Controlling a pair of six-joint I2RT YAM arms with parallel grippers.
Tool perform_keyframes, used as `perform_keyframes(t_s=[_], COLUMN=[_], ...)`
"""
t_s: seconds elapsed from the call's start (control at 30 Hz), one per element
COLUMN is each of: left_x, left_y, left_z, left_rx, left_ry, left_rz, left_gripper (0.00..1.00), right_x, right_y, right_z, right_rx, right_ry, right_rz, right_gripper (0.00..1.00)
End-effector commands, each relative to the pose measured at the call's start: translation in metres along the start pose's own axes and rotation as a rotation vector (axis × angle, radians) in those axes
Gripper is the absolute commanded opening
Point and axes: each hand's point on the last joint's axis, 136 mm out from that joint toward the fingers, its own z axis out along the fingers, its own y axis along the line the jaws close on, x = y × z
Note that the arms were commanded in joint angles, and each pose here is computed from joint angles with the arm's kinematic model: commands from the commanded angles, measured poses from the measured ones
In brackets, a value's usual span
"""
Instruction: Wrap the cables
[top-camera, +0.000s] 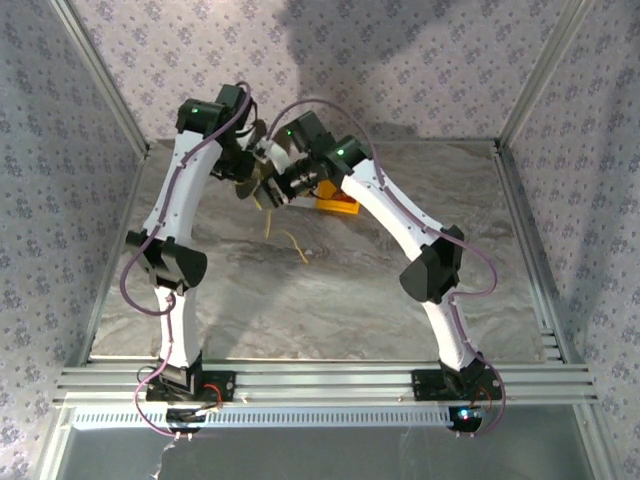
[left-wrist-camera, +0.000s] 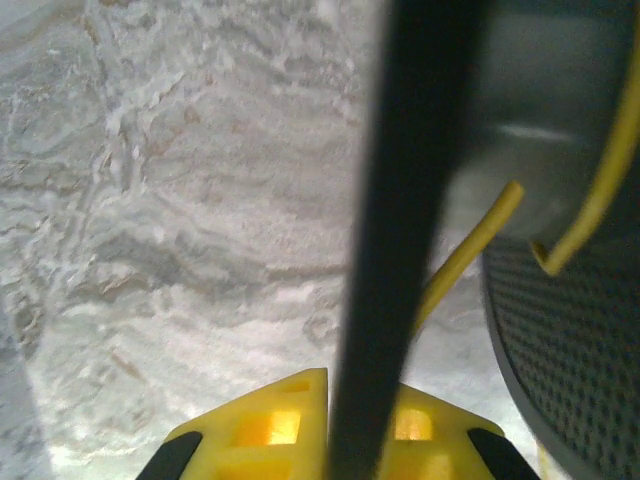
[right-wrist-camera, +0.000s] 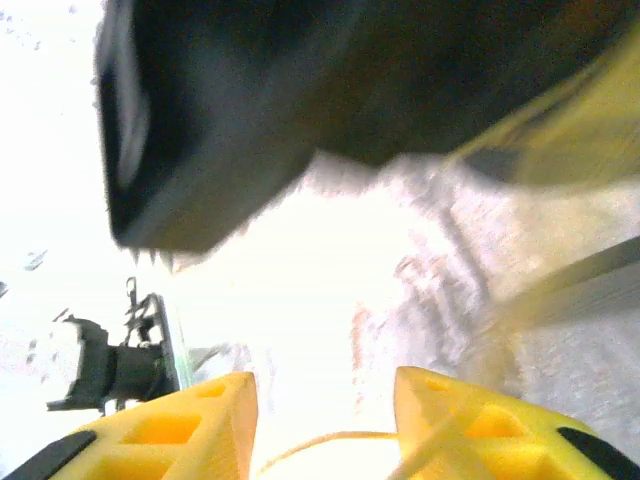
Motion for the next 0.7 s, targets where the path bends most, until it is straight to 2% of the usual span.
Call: perform_keyframes(t_s=[0.0, 0.1, 0.4, 0.57, 0.67], left_x=[-0.048, -0.05, -0.049, -0.046, -0.043], left_y=[0.012, 0.019, 0.038, 0.049, 0.052], left_z=[-0.05, -0.065, -0.11, -0.129, -0.138], left_rx=[0.089, 0.126, 0.116, 0.065, 0.054], left_ry=[-0.295, -0.351, -0.502, -0.581, -0.617], left_rz=[-0.166, -0.204, -0.214, -0.189, -0.188], left_gripper=[0.0, 0.0, 0.0, 0.0, 0.0], right_x=[0.012, 0.018, 0.037, 0.05, 0.056], right_y=[0.045, 0.044, 0.042, 0.037, 0.015], right_z=[-0.01, -0.017, -0.059, -0.115, -0.16], right_rx=[-0.109, -0.103, -0.076, -0.024, 0.046], right_ry=[0.022, 0.015, -0.056, -0.174, -0.281], right_rz=[-0.026, -0.016, 0.015, 0.058, 0.134], right_gripper=[0.54, 0.65, 0.82, 0.95, 1.0])
